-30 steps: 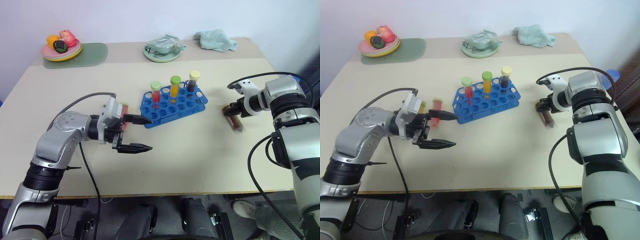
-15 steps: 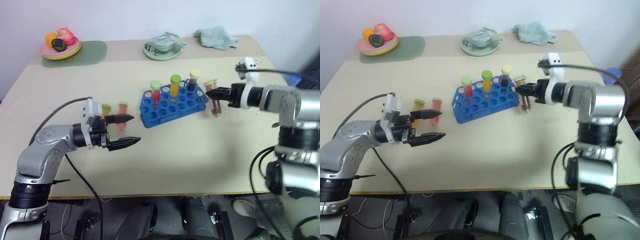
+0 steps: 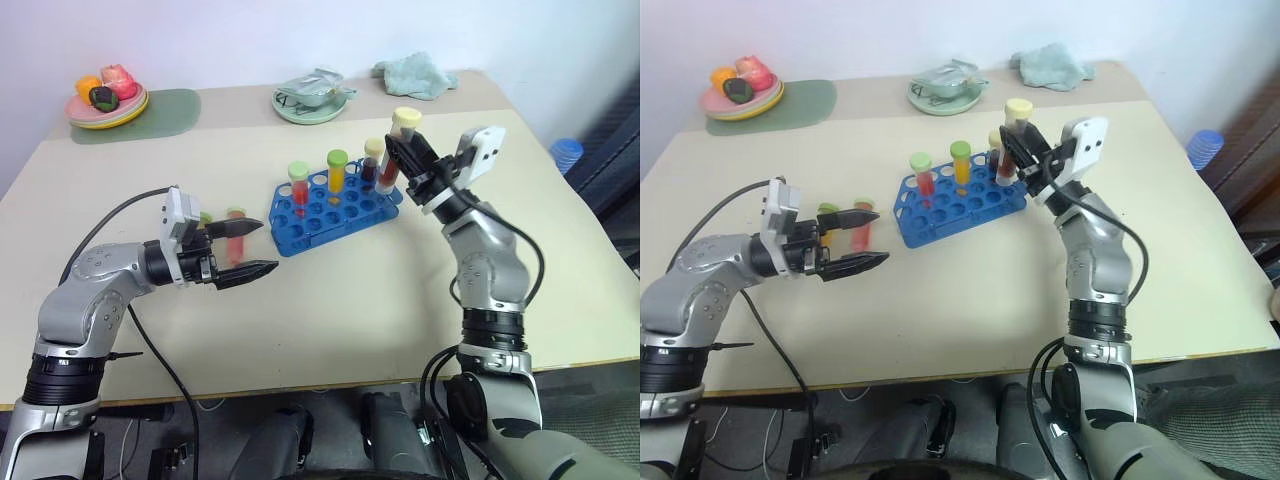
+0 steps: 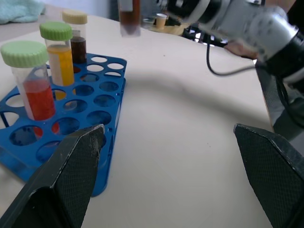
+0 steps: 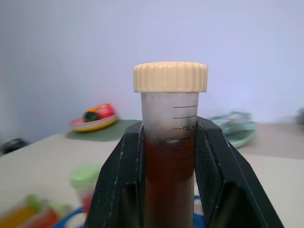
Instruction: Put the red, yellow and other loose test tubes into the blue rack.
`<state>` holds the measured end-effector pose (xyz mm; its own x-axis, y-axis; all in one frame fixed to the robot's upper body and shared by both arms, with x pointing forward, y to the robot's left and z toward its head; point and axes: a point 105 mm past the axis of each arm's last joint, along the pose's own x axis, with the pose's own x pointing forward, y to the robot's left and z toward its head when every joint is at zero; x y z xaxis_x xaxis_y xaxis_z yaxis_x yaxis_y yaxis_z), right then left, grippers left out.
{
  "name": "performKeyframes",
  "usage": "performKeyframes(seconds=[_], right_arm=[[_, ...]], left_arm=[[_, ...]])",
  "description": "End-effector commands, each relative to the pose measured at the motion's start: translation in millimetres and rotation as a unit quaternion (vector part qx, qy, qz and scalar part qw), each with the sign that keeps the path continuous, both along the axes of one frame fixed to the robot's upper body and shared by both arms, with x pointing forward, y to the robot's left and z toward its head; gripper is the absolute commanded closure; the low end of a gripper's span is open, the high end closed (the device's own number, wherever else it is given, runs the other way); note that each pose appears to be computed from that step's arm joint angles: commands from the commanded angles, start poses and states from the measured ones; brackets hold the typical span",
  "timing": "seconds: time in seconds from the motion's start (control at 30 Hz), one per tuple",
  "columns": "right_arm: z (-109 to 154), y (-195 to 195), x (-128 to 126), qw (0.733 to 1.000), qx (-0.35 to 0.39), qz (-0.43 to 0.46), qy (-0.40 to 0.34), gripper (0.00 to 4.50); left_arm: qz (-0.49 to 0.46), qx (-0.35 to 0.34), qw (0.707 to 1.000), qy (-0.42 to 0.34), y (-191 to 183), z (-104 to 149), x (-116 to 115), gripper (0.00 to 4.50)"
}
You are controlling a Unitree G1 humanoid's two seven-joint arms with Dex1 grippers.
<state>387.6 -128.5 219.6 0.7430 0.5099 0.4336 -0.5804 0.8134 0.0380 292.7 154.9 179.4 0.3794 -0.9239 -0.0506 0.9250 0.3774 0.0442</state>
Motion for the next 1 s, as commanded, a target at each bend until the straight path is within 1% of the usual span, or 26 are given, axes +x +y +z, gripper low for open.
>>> performKeyframes(seconds=[0.03, 0.3, 0.43, 0.6, 0.77, 1.0], right_arm=[[6, 5, 1, 0.999, 0.002, -0.01, -0.054, 3.71], [-11, 9, 15, 0.999, 0.011, -0.009, -0.049, 3.71], [-27, 8, 30, 1.0, 0.011, -0.011, -0.019, 3.71], [-36, -2, 38, 1.0, 0.009, -0.026, -0.003, 3.71], [-39, -13, 40, 0.999, 0.019, -0.04, 0.001, 3.71], [-41, -15, 37, 0.999, 0.02, -0.04, -0.002, 3.71]], left_arm=[[0.018, -0.009, 0.999, -0.036, 4, 14, 2, 0.0], [0.038, -0.014, 0.998, -0.041, 6, 14, 2, 0.0], [0.04, -0.014, 0.998, -0.042, 4, 14, -3, 0.0], [0.049, -0.012, 0.998, -0.044, 6, 14, -5, 0.0], [0.054, -0.011, 0.998, -0.044, 8, 14, -6, 0.0], [0.051, -0.012, 0.998, -0.043, 6, 14, -5, 0.0]])
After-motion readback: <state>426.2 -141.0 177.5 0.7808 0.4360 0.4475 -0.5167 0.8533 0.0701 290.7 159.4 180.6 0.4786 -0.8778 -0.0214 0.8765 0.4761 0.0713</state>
